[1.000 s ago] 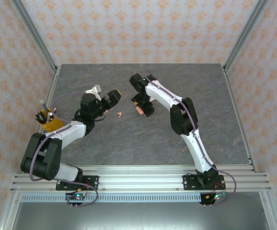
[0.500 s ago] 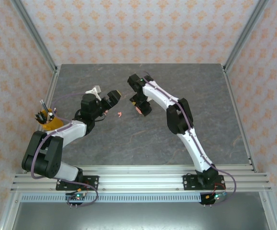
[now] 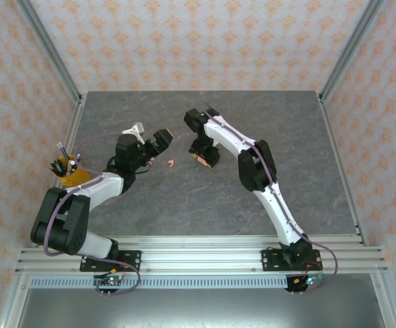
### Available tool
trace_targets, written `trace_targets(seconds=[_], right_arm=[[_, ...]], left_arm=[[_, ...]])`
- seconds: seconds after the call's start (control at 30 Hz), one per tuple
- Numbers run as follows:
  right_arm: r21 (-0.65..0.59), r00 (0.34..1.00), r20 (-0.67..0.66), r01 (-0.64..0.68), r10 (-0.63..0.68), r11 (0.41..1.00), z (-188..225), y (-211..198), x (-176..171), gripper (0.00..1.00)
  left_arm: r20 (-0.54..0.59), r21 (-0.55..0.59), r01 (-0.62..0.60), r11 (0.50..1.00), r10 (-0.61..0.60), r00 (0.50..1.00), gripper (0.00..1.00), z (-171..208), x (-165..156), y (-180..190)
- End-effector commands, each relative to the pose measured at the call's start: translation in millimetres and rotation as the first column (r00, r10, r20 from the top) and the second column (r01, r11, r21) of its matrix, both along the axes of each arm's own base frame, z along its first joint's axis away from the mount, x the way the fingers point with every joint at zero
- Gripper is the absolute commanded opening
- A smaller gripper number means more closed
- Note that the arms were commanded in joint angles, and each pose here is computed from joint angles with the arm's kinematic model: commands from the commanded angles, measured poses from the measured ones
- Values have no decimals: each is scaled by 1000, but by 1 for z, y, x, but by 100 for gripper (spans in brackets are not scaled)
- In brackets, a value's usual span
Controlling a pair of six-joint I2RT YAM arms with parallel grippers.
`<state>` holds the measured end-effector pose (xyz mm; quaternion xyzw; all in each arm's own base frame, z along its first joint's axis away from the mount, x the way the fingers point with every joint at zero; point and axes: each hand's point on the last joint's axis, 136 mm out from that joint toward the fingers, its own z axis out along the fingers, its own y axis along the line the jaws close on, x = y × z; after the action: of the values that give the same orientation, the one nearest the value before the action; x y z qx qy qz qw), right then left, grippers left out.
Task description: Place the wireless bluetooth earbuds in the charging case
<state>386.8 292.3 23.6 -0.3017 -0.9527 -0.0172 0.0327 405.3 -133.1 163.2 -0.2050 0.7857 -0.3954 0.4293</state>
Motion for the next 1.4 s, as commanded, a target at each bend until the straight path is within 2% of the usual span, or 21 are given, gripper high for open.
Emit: trace_targets(seconds=[0.0, 0.13, 0.33, 0.5, 0.63, 1.0, 1.37], right_arm=[[-90, 975, -115, -201, 190, 976, 2, -26, -39, 62], [-108, 942, -124, -326, 313, 939, 7, -39, -58, 61], [-137, 912, -114, -407, 394, 903, 0, -62, -75, 63], [-147, 896, -120, -442, 428, 885, -10, -66, -77, 72], [-163, 894, -119, -447, 432, 880, -13, -68, -74, 76], [-141, 922, -84, -387, 379, 911, -27, -67, -74, 73], [-138, 935, -78, -353, 345, 925, -37, -85, -77, 71]], left_arm=[[36, -4, -30, 1000, 30, 999, 99, 12, -1, 7], [37, -6, -32, 999, 32, 999, 99, 14, -3, 8], [36, -5, -30, 1000, 31, 999, 99, 16, -7, 9], [34, 0, -25, 1000, 25, 999, 99, 17, -9, 8], [35, 7, -26, 1000, 26, 999, 99, 20, -12, 9], [26, 28, -14, 1000, 13, 1000, 99, 20, -16, 9], [15, 39, 8, 999, -9, 1000, 99, 21, -14, 5]])
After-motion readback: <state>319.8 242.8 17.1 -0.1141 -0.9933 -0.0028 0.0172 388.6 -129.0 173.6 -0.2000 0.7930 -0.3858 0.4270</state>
